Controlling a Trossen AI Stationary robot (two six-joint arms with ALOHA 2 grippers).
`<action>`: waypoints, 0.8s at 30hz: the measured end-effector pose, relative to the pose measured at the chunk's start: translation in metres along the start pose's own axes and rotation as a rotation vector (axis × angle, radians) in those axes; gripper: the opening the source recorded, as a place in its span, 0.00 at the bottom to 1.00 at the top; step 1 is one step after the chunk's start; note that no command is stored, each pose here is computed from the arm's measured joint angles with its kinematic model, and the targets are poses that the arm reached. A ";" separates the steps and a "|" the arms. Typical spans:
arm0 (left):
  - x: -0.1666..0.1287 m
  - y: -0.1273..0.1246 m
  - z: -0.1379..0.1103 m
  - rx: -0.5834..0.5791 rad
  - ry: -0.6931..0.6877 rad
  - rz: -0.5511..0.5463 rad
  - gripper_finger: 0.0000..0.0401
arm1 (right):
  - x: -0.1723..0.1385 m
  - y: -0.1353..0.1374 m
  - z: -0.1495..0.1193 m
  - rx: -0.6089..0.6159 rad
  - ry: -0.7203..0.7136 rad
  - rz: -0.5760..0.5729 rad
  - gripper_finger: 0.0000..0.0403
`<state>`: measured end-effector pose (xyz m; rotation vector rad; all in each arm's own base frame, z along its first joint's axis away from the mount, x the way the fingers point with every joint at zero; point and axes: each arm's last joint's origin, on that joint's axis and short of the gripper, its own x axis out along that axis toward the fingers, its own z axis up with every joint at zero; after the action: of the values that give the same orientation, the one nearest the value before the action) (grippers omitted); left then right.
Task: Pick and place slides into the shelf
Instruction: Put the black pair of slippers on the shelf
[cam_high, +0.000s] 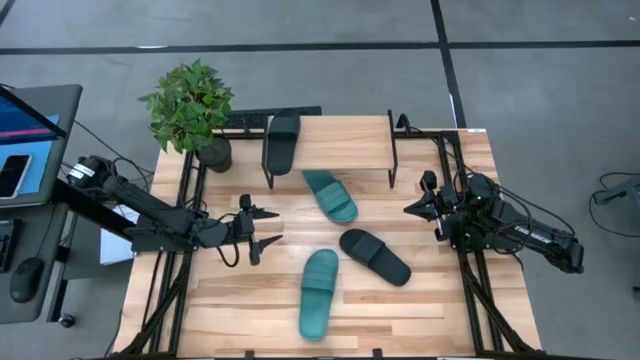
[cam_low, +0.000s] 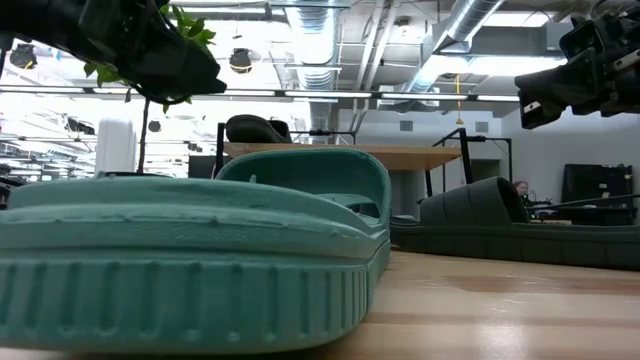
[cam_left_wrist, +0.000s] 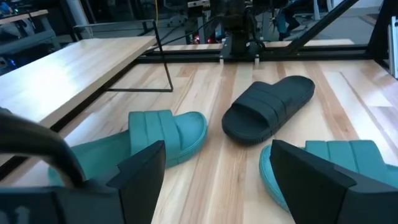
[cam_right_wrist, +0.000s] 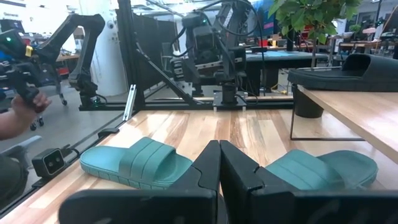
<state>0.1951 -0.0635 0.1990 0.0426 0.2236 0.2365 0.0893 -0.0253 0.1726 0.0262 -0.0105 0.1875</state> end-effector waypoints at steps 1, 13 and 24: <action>0.000 0.000 0.000 0.003 0.004 0.000 0.68 | 0.000 0.000 0.000 0.000 0.000 0.000 0.00; -0.001 0.001 -0.012 0.030 0.104 0.011 0.68 | 0.000 0.000 0.000 0.000 0.000 0.000 0.00; -0.001 0.002 -0.011 -0.013 0.100 0.018 0.68 | -0.001 0.001 0.015 0.132 -0.135 0.020 0.00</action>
<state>0.1917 -0.0620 0.1882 0.0199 0.3215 0.2579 0.0880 -0.0245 0.1878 0.1701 -0.1326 0.2055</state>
